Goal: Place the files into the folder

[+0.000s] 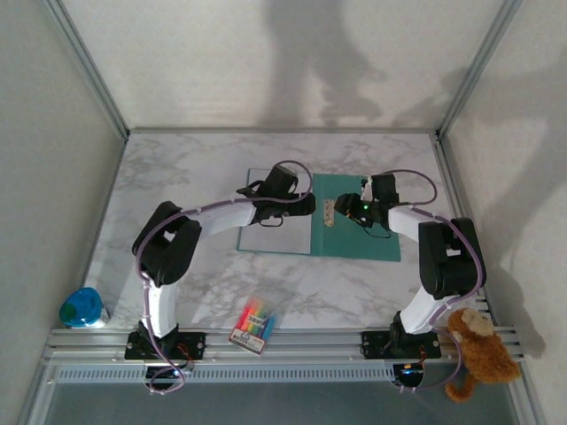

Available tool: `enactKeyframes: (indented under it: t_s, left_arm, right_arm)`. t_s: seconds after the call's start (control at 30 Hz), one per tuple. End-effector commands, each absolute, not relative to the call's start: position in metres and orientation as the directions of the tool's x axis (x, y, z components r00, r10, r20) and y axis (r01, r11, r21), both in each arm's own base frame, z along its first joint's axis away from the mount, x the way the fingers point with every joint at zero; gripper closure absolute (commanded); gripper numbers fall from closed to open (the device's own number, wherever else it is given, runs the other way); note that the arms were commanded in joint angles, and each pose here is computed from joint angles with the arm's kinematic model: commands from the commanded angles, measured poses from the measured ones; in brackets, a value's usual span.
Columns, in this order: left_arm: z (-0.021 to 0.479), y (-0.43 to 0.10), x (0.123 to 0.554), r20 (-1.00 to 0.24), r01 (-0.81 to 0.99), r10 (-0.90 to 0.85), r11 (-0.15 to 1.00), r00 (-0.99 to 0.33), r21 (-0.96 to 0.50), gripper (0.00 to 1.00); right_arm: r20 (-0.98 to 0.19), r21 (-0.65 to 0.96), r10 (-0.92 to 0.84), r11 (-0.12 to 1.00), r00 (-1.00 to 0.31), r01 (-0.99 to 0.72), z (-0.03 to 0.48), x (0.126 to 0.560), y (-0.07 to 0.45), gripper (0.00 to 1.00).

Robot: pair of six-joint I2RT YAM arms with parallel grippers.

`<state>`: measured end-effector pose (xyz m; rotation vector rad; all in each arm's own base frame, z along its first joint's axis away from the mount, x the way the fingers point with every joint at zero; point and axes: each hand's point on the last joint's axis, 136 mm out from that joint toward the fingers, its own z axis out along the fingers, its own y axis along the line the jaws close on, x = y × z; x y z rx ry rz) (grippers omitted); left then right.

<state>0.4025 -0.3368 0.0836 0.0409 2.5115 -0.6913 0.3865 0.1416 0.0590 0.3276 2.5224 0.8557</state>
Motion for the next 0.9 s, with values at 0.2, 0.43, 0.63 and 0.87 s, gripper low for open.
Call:
enactKeyframes:
  t_s: [0.2, 0.43, 0.63, 0.87]
  left_arm:
    - [0.062, -0.368, 0.383, -0.361, 0.118, -0.141, 0.785, -0.922, -0.608, 0.15]
    - [0.044, -0.371, 0.377, -0.322, 0.098, -0.132, 0.786, -0.938, -0.610, 0.16]
    - [0.031, -0.365, 0.376, -0.306, 0.075, -0.129, 0.815, -0.943, -0.575, 0.16]
    - [0.028, -0.356, 0.375, -0.309, 0.073, -0.113, 0.843, -0.944, -0.533, 0.16]
  right_arm:
    - [-0.277, 0.648, 0.458, 0.738, -0.844, 0.188, 0.047, 0.394, 0.137, 0.49]
    - [-0.202, 0.644, 0.499, 0.716, -0.843, 0.269, 0.029, 0.393, 0.136, 0.51]
    - [-0.204, 0.627, 0.516, 0.722, -0.832, 0.294, 0.026, 0.392, 0.131, 0.52]
    - [-0.205, 0.613, 0.517, 0.730, -0.831, 0.303, 0.023, 0.391, 0.129, 0.52]
